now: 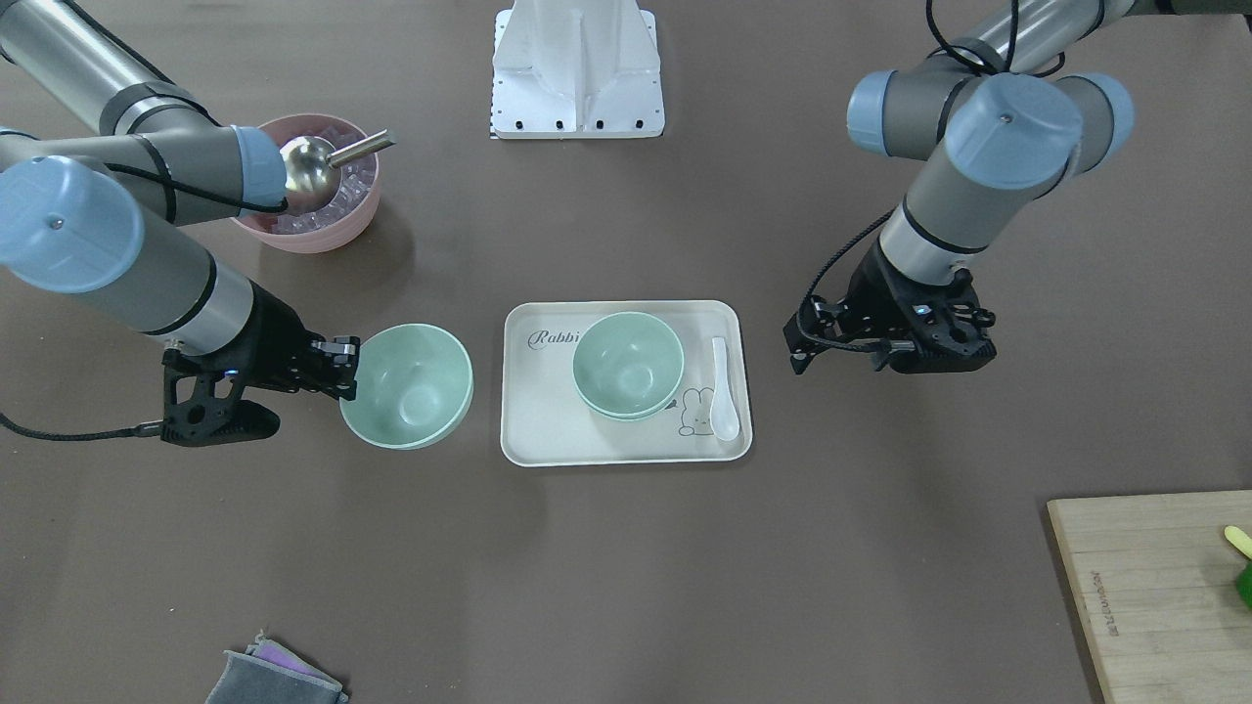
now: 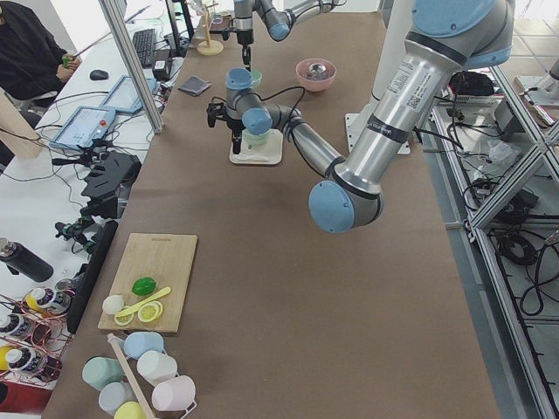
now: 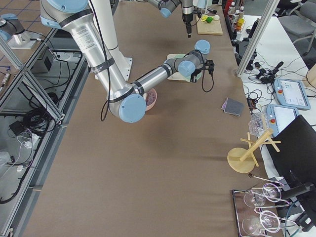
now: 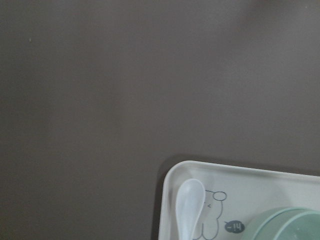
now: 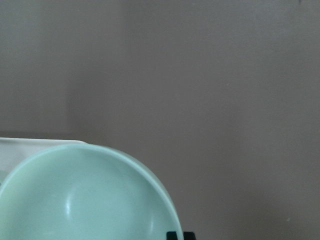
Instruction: Stack green bowls together
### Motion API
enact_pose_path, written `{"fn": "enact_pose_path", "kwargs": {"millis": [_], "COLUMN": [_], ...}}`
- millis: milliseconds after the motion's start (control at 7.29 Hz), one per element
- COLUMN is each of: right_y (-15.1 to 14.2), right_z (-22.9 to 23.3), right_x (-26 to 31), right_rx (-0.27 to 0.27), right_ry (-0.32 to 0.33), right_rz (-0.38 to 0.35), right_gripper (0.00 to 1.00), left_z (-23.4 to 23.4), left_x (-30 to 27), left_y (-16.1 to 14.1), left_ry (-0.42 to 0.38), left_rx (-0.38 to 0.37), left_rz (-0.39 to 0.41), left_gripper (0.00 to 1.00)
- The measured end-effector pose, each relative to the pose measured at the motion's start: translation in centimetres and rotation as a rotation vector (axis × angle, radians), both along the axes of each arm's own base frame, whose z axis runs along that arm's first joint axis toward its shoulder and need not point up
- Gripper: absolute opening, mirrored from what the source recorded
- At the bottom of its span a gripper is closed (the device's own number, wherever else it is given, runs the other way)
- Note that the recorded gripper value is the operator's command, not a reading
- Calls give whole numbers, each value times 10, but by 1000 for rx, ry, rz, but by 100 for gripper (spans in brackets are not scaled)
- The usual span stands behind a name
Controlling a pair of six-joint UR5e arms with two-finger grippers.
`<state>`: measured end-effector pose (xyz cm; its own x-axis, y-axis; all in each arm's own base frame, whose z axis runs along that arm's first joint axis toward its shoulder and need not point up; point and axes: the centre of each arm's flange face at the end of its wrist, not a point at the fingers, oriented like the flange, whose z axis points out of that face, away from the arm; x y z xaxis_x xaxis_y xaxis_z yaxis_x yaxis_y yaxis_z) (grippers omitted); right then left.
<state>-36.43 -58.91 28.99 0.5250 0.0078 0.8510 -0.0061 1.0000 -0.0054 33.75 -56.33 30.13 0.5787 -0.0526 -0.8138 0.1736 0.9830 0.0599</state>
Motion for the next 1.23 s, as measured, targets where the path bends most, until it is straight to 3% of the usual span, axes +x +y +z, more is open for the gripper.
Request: {"fn": "enact_pose_path", "kwargs": {"millis": [549, 823, 1235], "right_y": [28, 37, 58], "right_z": [-65, -87, -95], "right_x": [-72, -93, -130], "right_rx": [-8, -21, 0], "right_ry": [6, 32, 59], "right_rz": [26, 11, -13], "right_gripper": [0, 0, 0], "left_z": [39, 42, 48], "left_x": [-69, -74, -74], "left_y": [-17, -18, -21], "left_ry": [-9, -9, -15], "left_rx": [21, 24, 16], "left_rz": [30, 36, 37], "left_gripper": [98, 98, 98]}}
